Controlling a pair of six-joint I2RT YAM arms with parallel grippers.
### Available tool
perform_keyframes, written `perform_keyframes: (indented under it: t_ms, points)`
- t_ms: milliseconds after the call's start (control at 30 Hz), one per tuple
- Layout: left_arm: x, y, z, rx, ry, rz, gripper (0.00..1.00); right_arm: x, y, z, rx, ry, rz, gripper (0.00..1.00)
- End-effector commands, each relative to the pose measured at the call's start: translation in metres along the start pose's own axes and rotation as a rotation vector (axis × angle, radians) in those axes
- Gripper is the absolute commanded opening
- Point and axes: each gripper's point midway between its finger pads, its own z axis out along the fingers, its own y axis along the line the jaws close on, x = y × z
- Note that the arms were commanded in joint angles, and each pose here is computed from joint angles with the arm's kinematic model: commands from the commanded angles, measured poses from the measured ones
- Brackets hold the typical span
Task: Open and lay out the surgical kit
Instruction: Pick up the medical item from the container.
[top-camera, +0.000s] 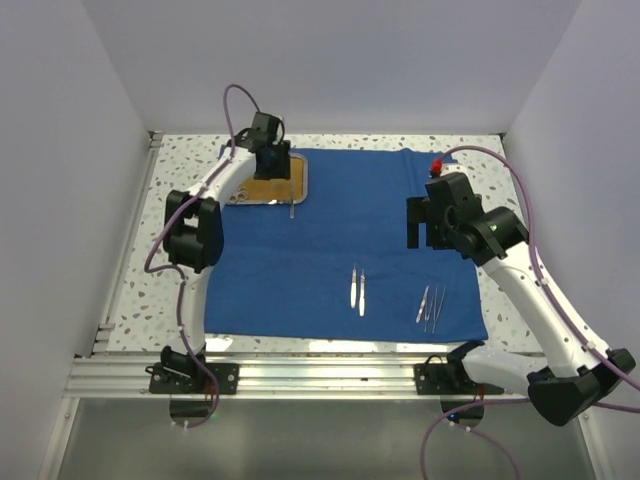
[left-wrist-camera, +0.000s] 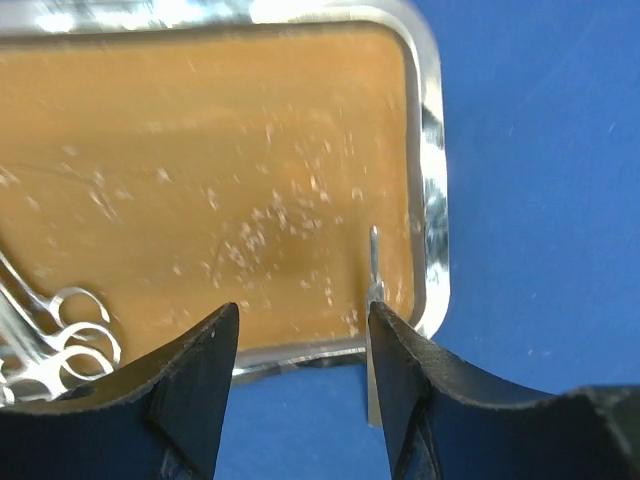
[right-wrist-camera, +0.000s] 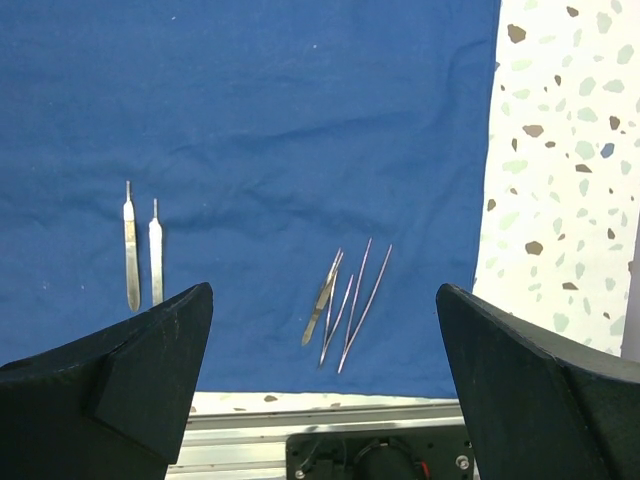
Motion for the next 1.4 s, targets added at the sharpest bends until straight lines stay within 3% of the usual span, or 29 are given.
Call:
perform_keyframes:
  t_ms: [0, 167, 467, 1133, 1267, 1367]
  points:
    - [0.006, -0.007, -0.013, 0.009, -0.008, -0.024, 0.58, -0.001, 0.000, -0.008, -0.030, -0.035, 0.026, 0.98]
    - [0.022, -0.023, -0.006, 0.040, 0.012, -0.020, 0.57, 0.007, -0.009, -0.018, -0.023, -0.045, 0.031, 0.98]
    - [0.017, -0.044, -0.008, 0.075, -0.008, -0.014, 0.57, 0.018, -0.020, -0.028, 0.001, -0.040, 0.041, 0.98]
    - [0.044, -0.039, 0.041, -0.027, 0.062, 0.025, 0.53, 0.014, -0.022, -0.023, 0.024, -0.039, 0.017, 0.98]
    - [0.043, -0.037, 0.042, -0.040, 0.062, 0.021, 0.40, 0.013, -0.021, -0.022, 0.026, -0.039, 0.014, 0.98]
    - [0.039, -0.037, 0.040, -0.044, 0.054, 0.021, 0.18, 0.014, -0.020, -0.019, 0.026, -0.035, 0.009, 0.98]
